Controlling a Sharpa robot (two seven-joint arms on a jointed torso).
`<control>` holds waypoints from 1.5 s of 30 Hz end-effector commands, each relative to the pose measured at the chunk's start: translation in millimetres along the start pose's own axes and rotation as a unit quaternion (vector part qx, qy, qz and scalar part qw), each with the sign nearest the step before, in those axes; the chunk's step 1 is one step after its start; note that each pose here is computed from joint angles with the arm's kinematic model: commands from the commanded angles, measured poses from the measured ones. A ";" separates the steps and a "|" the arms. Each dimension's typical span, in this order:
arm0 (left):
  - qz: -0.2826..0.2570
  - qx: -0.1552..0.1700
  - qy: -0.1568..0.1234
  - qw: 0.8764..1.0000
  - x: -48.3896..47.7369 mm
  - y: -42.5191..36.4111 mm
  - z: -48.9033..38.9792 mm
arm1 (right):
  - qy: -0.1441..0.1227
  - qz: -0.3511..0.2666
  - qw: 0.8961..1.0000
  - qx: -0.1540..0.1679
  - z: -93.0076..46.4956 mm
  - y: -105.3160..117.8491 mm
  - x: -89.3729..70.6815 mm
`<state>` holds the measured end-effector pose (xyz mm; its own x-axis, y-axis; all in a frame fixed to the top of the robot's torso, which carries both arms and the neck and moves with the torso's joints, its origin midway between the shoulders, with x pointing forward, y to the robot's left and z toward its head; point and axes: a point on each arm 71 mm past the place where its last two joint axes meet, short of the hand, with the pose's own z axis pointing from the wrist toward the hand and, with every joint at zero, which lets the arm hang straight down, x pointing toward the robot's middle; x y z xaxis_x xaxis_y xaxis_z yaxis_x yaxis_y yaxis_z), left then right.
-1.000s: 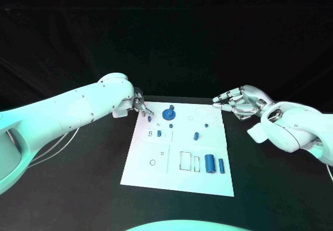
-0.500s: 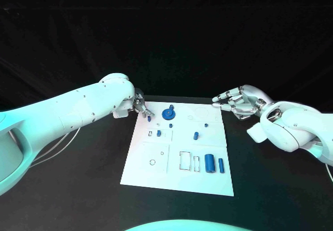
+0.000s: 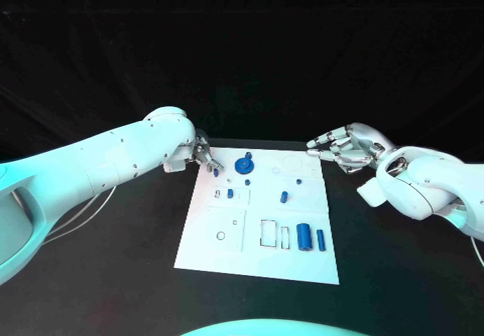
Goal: Assemble the parts on the task board
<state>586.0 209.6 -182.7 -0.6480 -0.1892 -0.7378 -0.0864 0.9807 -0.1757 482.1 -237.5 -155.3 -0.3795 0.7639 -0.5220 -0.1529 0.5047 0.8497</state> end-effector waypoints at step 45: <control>-0.018 0.016 0.012 1.000 1.3 -0.8 0.7 | 0.008 0.002 1.000 -0.004 -0.1 0.2 1.4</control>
<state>586.3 209.8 -183.8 -0.6551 -0.2169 -0.7237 -0.0924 0.9737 -0.2082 482.0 -237.2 -155.6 -0.3828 0.7634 -0.5202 -0.1522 0.5033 0.8506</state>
